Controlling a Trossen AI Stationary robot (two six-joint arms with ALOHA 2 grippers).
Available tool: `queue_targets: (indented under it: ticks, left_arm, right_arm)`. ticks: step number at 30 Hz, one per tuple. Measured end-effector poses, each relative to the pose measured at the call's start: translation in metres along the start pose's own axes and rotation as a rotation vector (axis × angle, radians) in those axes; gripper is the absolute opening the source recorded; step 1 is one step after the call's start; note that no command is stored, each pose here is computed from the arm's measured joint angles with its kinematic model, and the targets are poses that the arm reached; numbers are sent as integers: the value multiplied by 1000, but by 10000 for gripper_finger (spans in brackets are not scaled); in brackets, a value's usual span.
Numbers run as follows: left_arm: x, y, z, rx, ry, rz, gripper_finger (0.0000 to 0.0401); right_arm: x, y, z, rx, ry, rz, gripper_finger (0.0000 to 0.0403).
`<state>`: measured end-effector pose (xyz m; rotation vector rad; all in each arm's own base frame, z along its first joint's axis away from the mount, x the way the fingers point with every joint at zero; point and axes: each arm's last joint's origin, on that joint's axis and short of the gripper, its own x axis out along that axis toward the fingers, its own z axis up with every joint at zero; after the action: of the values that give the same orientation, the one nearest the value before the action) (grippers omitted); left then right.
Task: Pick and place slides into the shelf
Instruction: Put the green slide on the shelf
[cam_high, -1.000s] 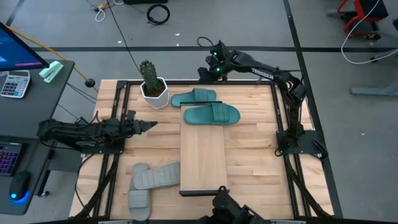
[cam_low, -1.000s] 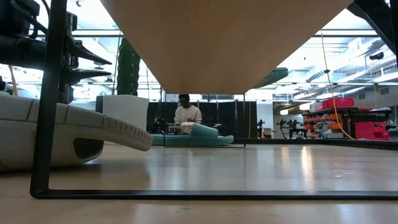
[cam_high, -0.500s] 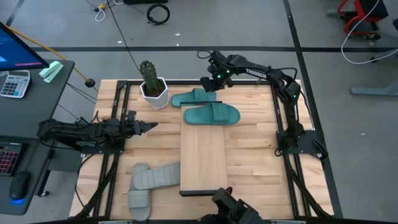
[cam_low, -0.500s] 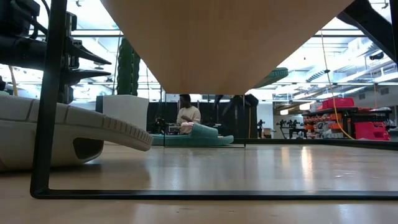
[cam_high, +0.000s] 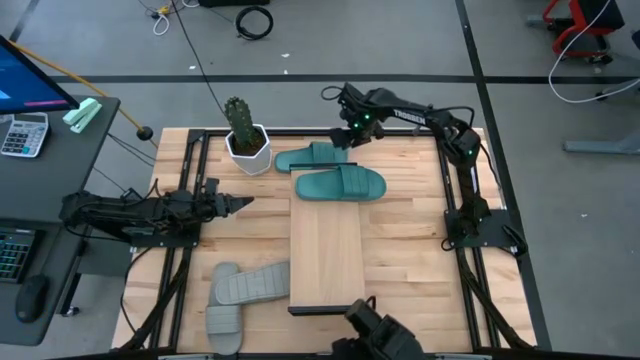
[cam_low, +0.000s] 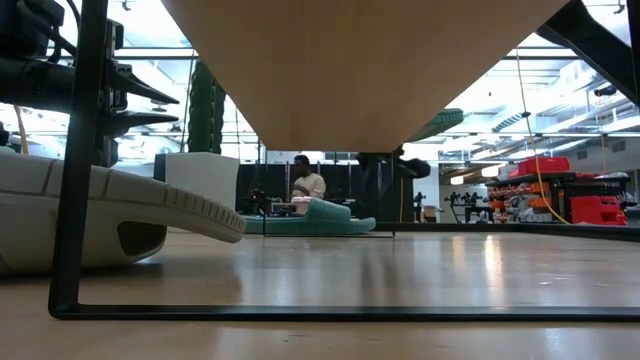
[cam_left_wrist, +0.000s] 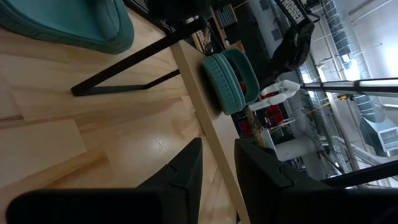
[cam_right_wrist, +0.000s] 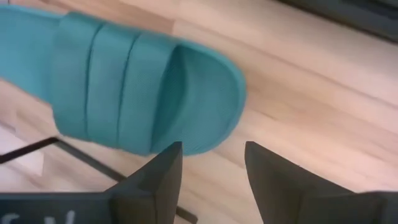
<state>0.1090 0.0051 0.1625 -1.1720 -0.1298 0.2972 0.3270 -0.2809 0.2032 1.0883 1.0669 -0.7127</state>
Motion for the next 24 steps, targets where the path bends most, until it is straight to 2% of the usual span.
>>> queue_targets:
  ticks: [12,16,24]
  left_arm:
    - [0,0,0,1,0,1,101]
    - [0,0,0,1,0,1,101]
    - [0,0,0,-4,0,0,101]
  right_arm:
    - [4,-6,-2,68,33,14,181]
    - [17,-9,-1,91,71,13,181]
    - [28,2,9,94,41,67,181]
